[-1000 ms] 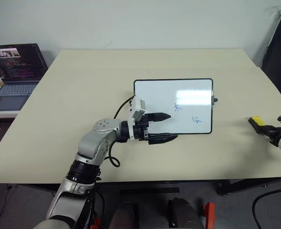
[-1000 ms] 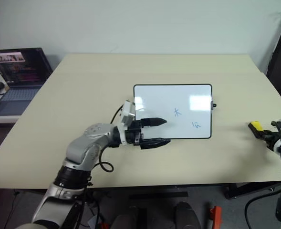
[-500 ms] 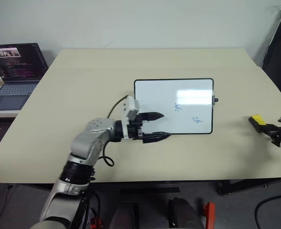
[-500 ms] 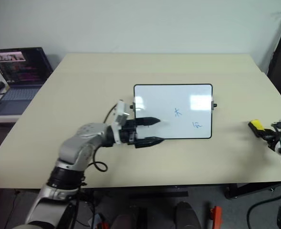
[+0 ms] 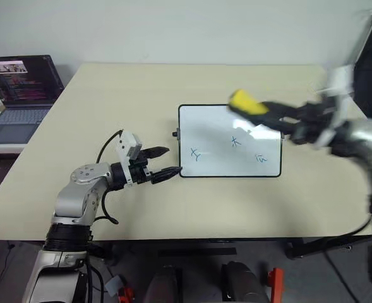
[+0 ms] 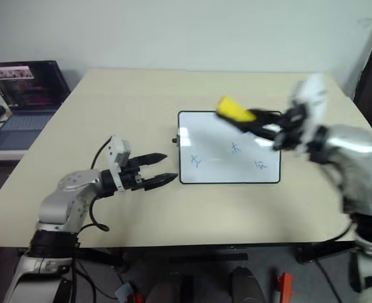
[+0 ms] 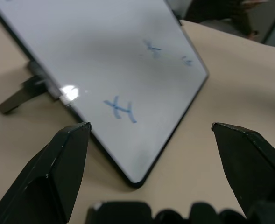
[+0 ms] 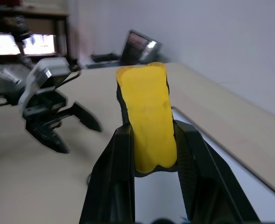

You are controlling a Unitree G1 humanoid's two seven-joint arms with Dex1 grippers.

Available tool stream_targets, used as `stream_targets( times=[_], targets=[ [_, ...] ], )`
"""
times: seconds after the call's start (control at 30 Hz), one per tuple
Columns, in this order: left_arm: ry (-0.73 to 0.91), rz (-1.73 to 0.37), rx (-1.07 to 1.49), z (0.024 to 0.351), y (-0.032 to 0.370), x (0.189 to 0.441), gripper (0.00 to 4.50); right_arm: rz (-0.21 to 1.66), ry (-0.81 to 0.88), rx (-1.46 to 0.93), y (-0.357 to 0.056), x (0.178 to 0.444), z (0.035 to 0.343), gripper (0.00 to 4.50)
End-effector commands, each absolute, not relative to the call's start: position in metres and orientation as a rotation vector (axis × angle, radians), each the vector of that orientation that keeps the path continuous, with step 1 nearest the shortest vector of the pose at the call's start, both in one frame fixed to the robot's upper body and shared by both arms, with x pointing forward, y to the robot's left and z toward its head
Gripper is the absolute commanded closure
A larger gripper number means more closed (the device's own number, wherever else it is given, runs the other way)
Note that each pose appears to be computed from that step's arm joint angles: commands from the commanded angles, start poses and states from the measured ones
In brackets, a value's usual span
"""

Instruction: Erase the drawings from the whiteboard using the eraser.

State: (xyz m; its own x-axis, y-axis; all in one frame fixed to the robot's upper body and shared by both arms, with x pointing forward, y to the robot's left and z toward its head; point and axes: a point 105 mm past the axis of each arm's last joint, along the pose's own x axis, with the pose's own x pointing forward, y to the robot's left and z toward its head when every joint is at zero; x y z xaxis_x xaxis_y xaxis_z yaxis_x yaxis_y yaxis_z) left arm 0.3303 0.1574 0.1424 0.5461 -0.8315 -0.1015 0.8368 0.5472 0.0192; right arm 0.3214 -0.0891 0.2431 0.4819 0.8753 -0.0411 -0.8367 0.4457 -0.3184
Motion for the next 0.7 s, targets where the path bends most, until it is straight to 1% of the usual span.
stream_targets(
  times=[0.03, 0.13, 0.33, 0.57, 0.7],
  targets=[
    [0.031, -0.972, 0.108, 0.149, 0.162, 0.32, 0.0, 1.004, -0.167, -0.485, -0.066, 0.345, 0.221, 3.65],
    [0.019, -0.96, 0.097, 0.148, 0.157, 0.316, 0.0, 0.958, -0.179, -0.571, -0.058, 0.363, 0.202, 3.65],
    [0.01, -0.984, 0.077, 0.147, 0.141, 0.311, 0.0, 0.918, -0.157, -0.602, -0.062, 0.38, 0.179, 3.65],
    [0.011, -1.01, 0.066, 0.146, 0.13, 0.31, 0.0, 0.909, -0.126, -0.605, -0.067, 0.382, 0.162, 3.65],
    [0.009, -1.032, 0.064, 0.146, 0.125, 0.31, 0.0, 0.888, -0.125, -0.611, -0.073, 0.385, 0.163, 3.65]
  ],
)
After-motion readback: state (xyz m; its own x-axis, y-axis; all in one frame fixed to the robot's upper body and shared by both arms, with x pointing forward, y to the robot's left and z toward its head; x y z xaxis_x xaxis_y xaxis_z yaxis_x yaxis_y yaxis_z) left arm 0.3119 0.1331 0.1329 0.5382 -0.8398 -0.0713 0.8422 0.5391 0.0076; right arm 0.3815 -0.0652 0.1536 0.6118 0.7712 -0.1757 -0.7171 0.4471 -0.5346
